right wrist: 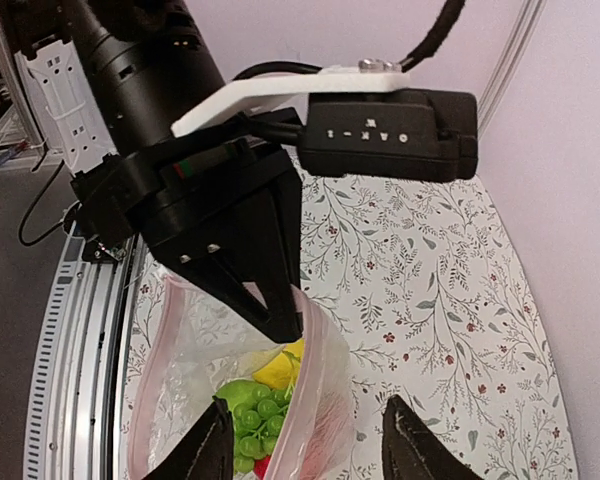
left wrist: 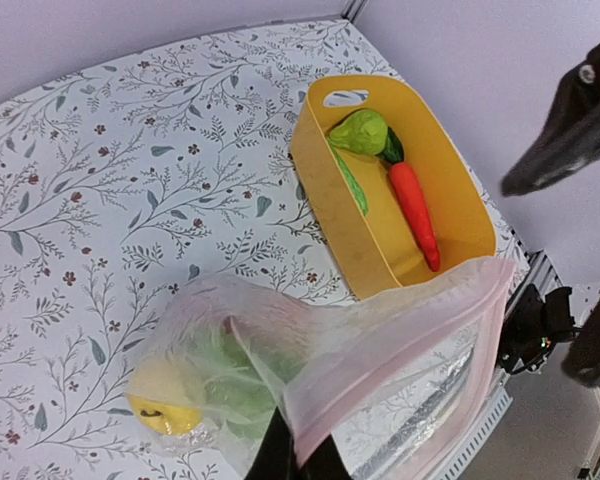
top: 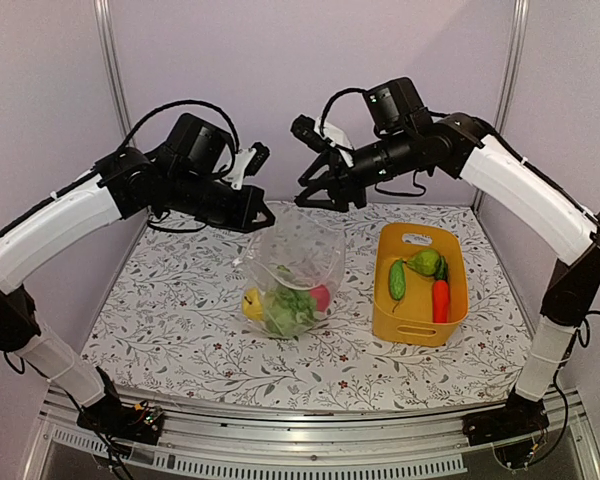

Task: Place the food in the zip-top bag and seal the zipper
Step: Place the fake fruit in the zipper food storage bag.

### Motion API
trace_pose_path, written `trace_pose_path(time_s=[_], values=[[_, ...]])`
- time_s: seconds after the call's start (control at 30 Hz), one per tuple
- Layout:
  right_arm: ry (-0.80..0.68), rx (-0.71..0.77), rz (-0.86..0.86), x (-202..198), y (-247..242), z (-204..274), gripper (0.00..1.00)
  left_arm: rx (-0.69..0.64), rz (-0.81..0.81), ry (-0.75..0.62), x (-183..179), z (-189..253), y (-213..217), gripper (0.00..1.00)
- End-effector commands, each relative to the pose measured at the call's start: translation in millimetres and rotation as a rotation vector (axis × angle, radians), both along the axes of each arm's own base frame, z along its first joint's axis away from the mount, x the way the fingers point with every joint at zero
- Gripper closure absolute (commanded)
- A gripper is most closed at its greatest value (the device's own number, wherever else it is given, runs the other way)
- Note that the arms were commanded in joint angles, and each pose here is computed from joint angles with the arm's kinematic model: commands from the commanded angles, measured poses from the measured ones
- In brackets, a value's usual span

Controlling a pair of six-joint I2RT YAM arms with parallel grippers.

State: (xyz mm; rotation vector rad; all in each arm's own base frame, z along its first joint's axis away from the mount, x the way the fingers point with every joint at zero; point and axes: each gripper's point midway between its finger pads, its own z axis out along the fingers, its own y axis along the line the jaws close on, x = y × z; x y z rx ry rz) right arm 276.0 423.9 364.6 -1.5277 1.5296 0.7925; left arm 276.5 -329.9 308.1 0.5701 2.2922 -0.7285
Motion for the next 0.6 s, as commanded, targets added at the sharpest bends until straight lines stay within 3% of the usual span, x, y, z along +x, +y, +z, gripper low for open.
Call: trace_pose_path(time_s=[0.0, 0.27, 0.57], values=[[-0.115, 0.01, -0.075, -6.1, -31.8, 29.2, 0.49, 0.053, 0.024, -0.02, 11.0, -8.3, 3.6, 1.0], [-0.188, -0.059, -0.197, 2.7, -85.1, 14.3, 0.43, 0.087, 0.027, -0.03, 25.1, -19.4, -2.4, 1.0], [-0.036, -0.12, -0.433, 58.1, -175.5, -35.6, 0.43, 0.084, 0.011, -0.023, 31.7, -21.5, -11.0, 1.0]])
